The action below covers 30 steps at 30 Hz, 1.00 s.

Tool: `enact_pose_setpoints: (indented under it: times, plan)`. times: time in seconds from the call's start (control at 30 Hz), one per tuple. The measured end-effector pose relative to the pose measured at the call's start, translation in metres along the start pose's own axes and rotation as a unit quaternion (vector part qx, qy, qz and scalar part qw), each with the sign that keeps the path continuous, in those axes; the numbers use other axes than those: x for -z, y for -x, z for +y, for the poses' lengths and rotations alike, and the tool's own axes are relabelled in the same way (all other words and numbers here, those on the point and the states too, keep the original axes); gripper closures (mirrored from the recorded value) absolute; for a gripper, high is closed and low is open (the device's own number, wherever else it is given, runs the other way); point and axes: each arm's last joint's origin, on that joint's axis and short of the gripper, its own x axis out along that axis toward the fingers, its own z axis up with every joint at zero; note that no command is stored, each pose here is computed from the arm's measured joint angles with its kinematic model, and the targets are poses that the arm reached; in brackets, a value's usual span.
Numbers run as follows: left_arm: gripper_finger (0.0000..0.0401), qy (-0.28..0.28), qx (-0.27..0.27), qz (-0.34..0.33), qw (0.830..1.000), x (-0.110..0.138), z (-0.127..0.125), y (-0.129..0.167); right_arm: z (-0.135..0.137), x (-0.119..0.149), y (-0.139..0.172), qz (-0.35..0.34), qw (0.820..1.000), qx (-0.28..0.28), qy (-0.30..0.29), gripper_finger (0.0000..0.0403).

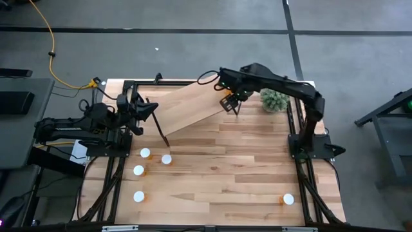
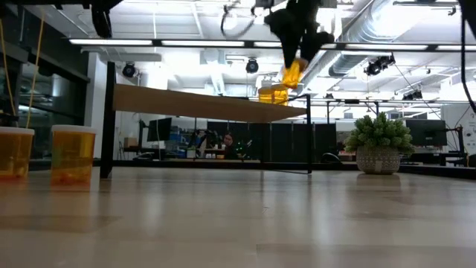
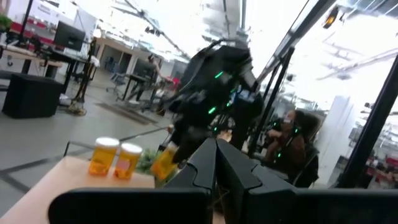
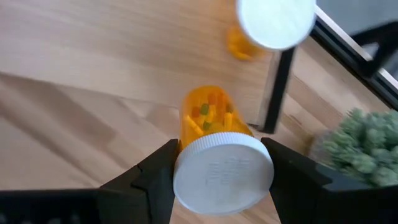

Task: Pick and place medicine bottles onto shelf by color
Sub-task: Put the pill bottle on the shelf aligned with the other pill bottles

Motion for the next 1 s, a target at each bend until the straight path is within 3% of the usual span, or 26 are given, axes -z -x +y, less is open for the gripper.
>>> enact_pose_setpoints:
  times: [0.2,1.0]
  plan:
    - [0.0401,0.003,0.003,-0.011,1.000,-0.002,-0.001,0.000,-0.009,-0.013,-0.019,0.036,0.999,0.009,-0.007,0.0203]
    - [0.0401,0.003,0.003,-0.010,1.000,-0.002,-0.001,0.000,-0.023,-0.022,-0.033,0.031,0.999,0.010,-0.023,0.0199]
